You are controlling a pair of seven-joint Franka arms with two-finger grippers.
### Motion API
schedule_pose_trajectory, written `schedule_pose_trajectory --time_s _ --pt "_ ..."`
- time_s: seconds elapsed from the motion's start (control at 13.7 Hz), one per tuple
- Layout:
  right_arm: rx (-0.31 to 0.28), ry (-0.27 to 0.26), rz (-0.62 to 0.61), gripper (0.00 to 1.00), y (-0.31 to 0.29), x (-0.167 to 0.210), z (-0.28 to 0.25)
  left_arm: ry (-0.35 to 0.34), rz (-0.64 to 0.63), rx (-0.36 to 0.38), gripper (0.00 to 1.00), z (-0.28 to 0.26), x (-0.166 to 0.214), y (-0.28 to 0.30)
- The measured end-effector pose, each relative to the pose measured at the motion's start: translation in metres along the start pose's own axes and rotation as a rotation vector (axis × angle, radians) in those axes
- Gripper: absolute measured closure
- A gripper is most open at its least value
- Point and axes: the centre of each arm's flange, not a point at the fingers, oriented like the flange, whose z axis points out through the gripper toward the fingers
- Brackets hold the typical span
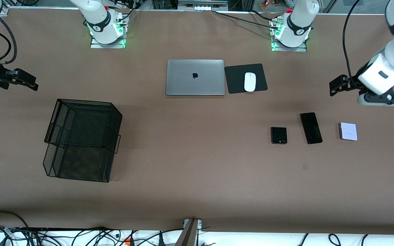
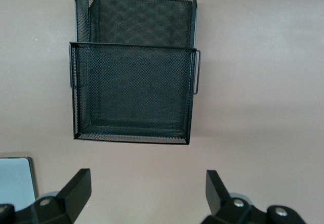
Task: Place phones with both arms
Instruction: 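Reach the left gripper down to the small black flip phone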
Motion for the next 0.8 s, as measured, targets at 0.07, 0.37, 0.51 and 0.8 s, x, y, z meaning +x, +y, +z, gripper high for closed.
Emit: schedule_pose_trajectory --time_s 0.07,0.37,0.51,0.8 --pt "0.0 0.005 0.0 0.0 0.0 0.0 0.0 -0.031 0.002 0.0 0.0 0.02 0.01 0.001" --pt "0.002 0.008 0.0 0.0 0.0 0.001 -0.001 -0.038 0.033 -0.008 0.0 0.112 0.062 0.021" --pt "0.003 0.008 0.0 0.0 0.0 0.001 -0.001 0.015 0.054 -0.019 0.0 0.156 0.079 0.037" --pt "0.003 0.008 0.0 0.0 0.0 0.001 -0.001 0.098 0.074 -0.049 0.0 0.246 0.077 0.069"
